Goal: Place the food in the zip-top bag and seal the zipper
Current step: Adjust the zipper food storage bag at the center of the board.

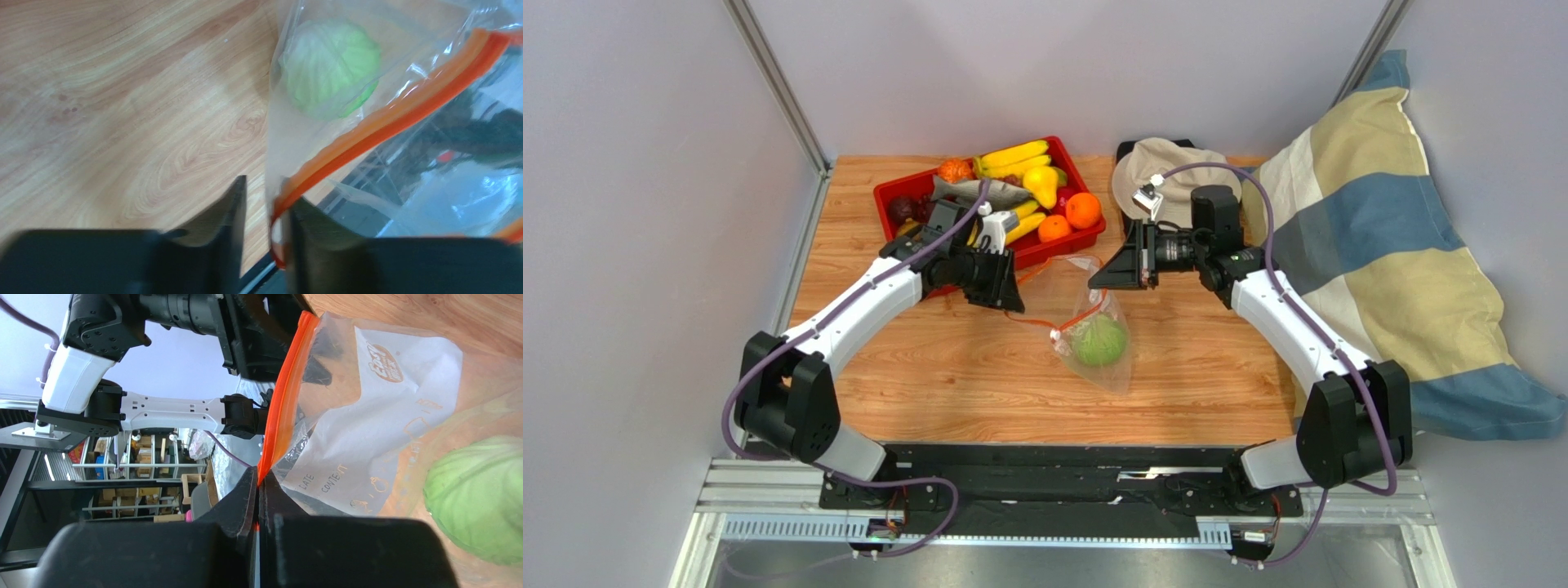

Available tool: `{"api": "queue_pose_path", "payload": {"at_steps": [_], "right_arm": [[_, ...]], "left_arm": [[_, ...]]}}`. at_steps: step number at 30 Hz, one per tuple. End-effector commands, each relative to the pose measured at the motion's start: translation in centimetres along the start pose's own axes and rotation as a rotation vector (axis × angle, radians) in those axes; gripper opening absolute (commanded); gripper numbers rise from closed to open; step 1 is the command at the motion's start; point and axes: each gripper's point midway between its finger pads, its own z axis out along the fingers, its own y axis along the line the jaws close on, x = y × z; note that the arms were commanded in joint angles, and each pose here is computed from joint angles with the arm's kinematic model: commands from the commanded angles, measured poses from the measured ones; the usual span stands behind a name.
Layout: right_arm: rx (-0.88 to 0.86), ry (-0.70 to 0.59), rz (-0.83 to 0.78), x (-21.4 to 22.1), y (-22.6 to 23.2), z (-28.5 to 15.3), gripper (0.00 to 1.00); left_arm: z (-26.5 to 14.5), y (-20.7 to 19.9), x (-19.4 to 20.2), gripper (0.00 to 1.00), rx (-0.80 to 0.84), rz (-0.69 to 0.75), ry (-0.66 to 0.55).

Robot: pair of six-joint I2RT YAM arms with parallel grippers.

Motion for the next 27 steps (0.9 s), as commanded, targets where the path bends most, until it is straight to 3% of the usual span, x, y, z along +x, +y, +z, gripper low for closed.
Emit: {"api": "queue_pose_path", "payload": {"at_steps": [1, 2, 7, 10, 11, 20, 27], "right_arm": [[-0.006, 0.003, -0.125, -0.6, 2.0, -0.8, 0.00], [0.022, -0.002, -0.147, -0.7, 1.6, -1.0, 0.00], [0.325, -0.035, -0.209, -1.0, -2.2, -2.8, 0.07], [0.418, -0.043, -0.234, -1.6, -3.7, -3.3, 0.23], [0.430, -0.042, -0.234, -1.6, -3.9, -3.4, 0.35], [0.346, -0.070, -0.214, -3.5, -2.8, -2.0, 0.64], [0.285, -0.067, -0.197, -4.9, -2.7, -0.2, 0.70]], "left_arm": [[-3.2, -3.9, -2.5, 0.08, 0.113, 0.110, -0.077], [-4.0, -4.6, -2.8, 0.00, 0.131, 0.129, -0.095], [-6.4, -7.1, -2.8, 0.00, 0.173, 0.193, -0.128], [-5.5, -7.1, -2.4, 0.00, 0.178, 0.186, -0.093], [-5.3, -7.0, -2.4, 0.00, 0.178, 0.182, -0.085], [-4.2, -7.2, -2.5, 0.00, 0.202, 0.197, -0.057], [-4.4, -7.6, -2.1, 0.00, 0.230, 0.202, -0.055]]}}
